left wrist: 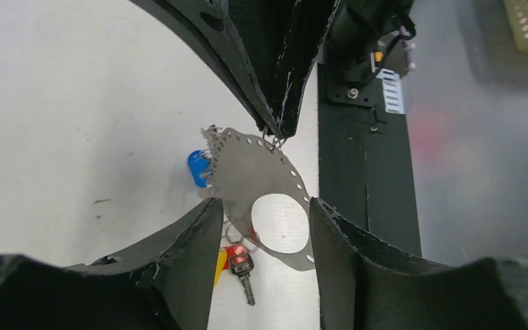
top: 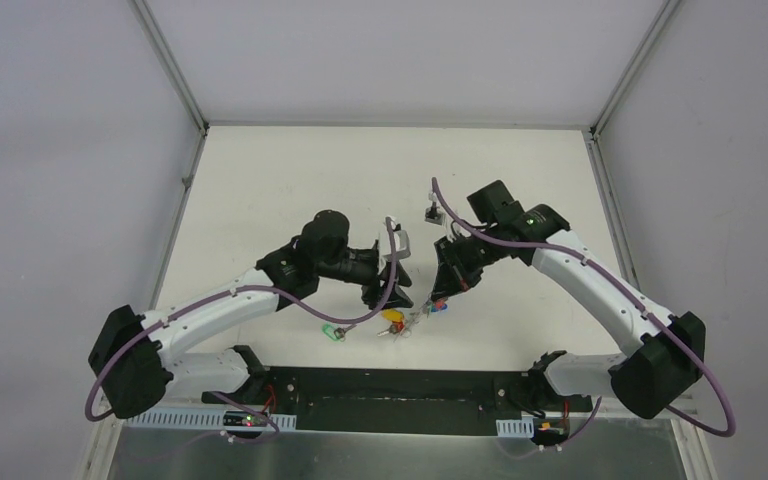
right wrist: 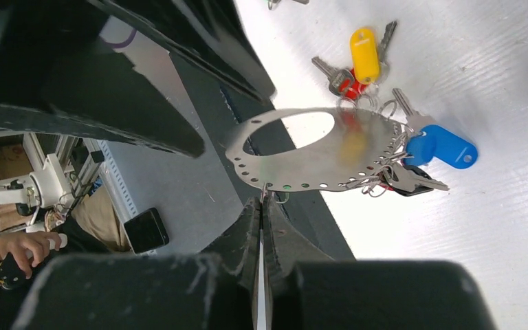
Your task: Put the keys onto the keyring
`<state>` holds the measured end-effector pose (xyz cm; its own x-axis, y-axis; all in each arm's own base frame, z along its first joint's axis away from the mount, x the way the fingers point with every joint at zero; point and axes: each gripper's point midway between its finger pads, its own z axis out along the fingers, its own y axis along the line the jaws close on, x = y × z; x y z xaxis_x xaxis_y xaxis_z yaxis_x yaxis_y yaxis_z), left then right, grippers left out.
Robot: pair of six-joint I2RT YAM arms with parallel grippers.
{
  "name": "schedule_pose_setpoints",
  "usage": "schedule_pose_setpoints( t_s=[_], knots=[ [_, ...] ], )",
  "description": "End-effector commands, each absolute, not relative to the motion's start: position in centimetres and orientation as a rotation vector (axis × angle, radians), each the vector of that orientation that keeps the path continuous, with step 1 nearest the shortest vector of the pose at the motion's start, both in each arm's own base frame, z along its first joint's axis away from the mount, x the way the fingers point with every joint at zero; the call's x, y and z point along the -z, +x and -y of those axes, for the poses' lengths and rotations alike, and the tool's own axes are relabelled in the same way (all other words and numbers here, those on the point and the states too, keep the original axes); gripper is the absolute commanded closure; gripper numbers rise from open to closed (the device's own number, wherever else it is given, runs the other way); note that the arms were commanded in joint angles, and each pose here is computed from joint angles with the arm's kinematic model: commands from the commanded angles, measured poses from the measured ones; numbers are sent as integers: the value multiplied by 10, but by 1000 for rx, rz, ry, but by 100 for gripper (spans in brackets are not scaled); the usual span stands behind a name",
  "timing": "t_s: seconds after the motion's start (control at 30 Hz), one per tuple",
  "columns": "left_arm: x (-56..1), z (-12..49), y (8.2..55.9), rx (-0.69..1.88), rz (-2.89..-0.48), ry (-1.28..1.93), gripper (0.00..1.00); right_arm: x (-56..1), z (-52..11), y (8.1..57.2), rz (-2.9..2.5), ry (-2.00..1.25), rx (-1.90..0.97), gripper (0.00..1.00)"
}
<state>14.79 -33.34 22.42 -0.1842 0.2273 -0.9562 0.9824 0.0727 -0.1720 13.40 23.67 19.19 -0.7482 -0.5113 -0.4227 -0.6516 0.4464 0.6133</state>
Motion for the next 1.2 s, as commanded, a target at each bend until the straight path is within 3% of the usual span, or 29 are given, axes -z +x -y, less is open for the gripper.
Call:
schedule_pose_setpoints(
  t_s=[0.0,0.77,0.97,1.17],
  knots=[
    [-243,349,129,1389,-1349,1344,52,-204,-244,127,-2378,-1129,-1253,100],
    [-224,367,134,1479,-1328,1362,100,-210,-251,125,-2332,-1179,-1255,100],
    [-220,369,134,1496,-1344,1376,100,-212,-252,126,-2320,-1183,-1253,100],
    [-222,369,128,1537,-1316,1398,85,-211,-252,127,-2310,-1181,-1243,100]
  ],
)
